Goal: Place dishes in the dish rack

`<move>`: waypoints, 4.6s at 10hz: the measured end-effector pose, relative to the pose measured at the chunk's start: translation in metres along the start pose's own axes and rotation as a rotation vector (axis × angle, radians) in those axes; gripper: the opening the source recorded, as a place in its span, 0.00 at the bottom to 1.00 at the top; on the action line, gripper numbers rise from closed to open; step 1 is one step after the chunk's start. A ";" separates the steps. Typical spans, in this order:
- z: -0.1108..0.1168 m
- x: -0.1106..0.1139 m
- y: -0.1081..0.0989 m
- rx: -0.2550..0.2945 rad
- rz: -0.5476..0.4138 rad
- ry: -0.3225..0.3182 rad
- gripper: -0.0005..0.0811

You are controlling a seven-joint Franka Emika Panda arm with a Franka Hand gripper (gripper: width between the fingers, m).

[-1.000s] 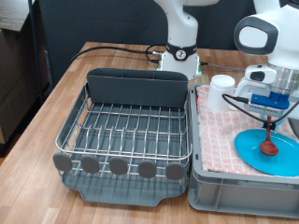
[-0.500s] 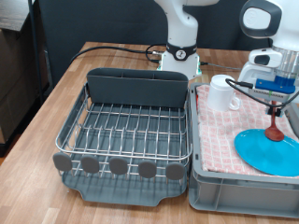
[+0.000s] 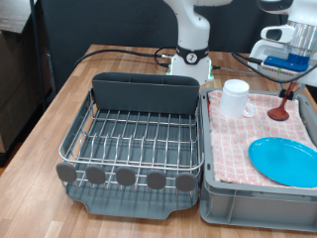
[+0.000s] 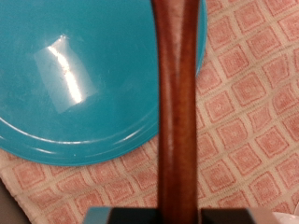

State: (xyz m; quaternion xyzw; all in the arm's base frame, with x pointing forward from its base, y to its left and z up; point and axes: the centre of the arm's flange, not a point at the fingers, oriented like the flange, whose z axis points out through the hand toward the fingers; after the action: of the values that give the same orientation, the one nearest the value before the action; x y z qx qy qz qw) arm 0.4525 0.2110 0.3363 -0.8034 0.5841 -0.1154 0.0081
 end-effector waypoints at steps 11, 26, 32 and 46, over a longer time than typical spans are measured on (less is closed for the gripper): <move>-0.020 0.070 0.081 -0.148 0.649 0.112 0.12; -0.035 0.121 0.149 -0.176 0.897 0.068 0.12; -0.024 0.148 0.160 -0.225 0.942 -0.106 0.12; 0.002 0.212 0.202 -0.362 0.978 -0.446 0.12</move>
State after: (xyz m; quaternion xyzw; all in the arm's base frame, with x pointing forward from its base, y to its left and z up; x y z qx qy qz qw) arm 0.3251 -0.0533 0.3418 -0.4328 0.8829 0.1765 0.0459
